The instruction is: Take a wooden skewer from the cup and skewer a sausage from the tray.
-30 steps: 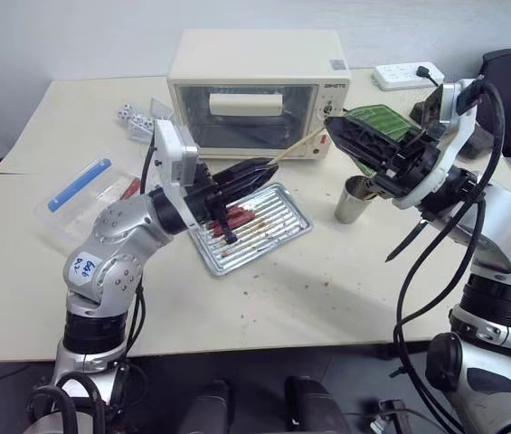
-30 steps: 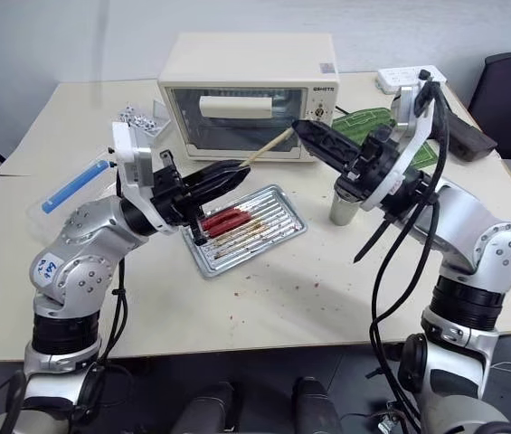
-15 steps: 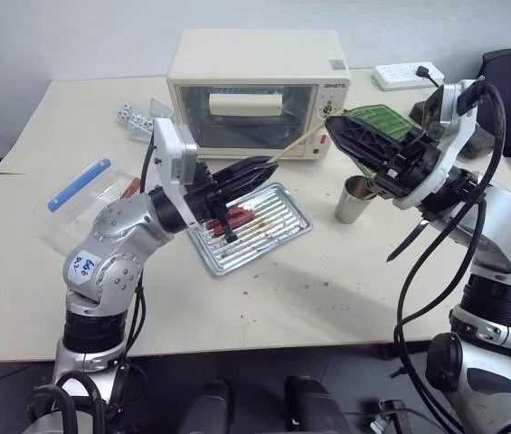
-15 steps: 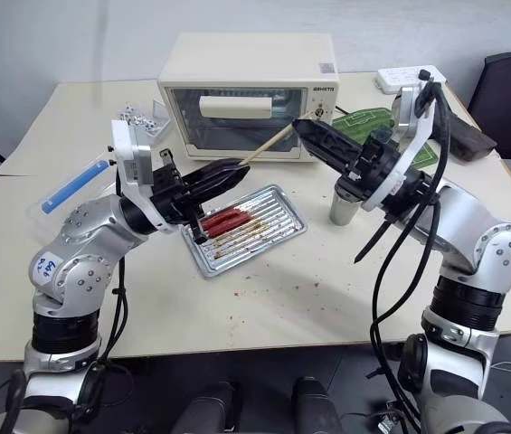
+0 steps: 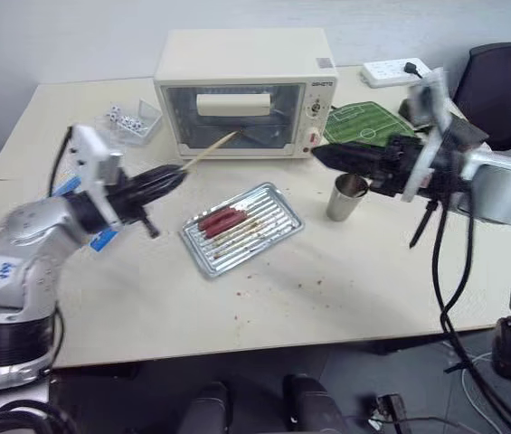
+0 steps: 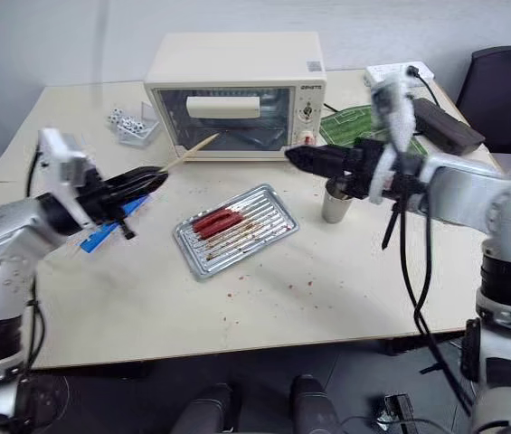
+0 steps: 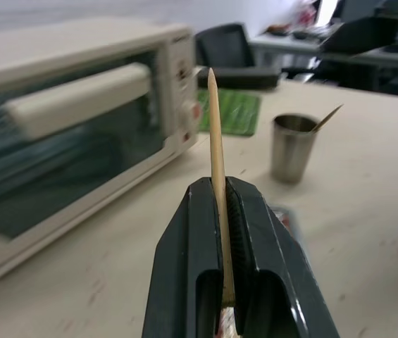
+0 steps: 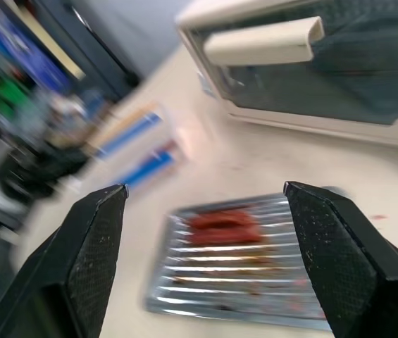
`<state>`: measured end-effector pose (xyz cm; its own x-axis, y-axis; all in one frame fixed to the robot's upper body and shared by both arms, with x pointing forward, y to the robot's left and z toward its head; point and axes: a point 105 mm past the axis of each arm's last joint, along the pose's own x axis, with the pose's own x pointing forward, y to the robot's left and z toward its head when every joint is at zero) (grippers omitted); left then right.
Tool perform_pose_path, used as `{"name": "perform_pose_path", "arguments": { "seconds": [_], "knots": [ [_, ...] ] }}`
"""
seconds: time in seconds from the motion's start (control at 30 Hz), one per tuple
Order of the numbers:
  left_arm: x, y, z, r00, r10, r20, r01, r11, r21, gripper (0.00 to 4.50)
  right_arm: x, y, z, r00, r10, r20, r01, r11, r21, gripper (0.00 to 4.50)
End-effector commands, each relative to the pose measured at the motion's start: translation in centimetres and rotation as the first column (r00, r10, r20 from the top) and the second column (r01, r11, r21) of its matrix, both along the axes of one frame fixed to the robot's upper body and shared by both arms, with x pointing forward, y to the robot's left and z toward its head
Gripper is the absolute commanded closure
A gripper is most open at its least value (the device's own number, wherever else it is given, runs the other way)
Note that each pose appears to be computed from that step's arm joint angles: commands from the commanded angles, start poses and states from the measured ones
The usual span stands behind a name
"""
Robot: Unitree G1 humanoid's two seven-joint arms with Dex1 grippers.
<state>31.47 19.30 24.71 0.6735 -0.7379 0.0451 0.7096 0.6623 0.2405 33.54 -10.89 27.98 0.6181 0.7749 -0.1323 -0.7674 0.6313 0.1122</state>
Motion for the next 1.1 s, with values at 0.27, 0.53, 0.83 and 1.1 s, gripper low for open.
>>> {"name": "perform_pose_path", "arguments": {
  "seconds": [0.27, 0.53, 0.83, 1.1],
  "knots": [
    [-3.3, 4.0, -2.2, 0.992, 0.117, -0.039, -0.111, 0.986, 0.126, 4.5, 4.7, 6.6, -5.9, 0.856, 0.424, 0.296, -0.163, 0.764, -0.624, 0.77],
    [-5.2, 3.7, -3.1, 0.989, 0.138, -0.051, -0.129, 0.98, 0.15, 4.5, 6.6, 10.3, -8.5, 0.823, 0.513, 0.244, -0.245, 0.709, -0.661, 1.99],
    [-5.5, 3.4, -2.8, 0.989, 0.145, -0.039, -0.137, 0.979, 0.148, 4.5, 6.9, 12.2, -10.2, 0.8, 0.563, 0.206, -0.292, 0.665, -0.687, 1.99],
    [-5.5, 3.1, -2.3, 0.989, 0.144, -0.027, -0.139, 0.98, 0.142, 4.5, 6.8, 13.0, -11.1, 0.792, 0.584, 0.179, -0.322, 0.648, -0.69, 1.99]
  ]
}}
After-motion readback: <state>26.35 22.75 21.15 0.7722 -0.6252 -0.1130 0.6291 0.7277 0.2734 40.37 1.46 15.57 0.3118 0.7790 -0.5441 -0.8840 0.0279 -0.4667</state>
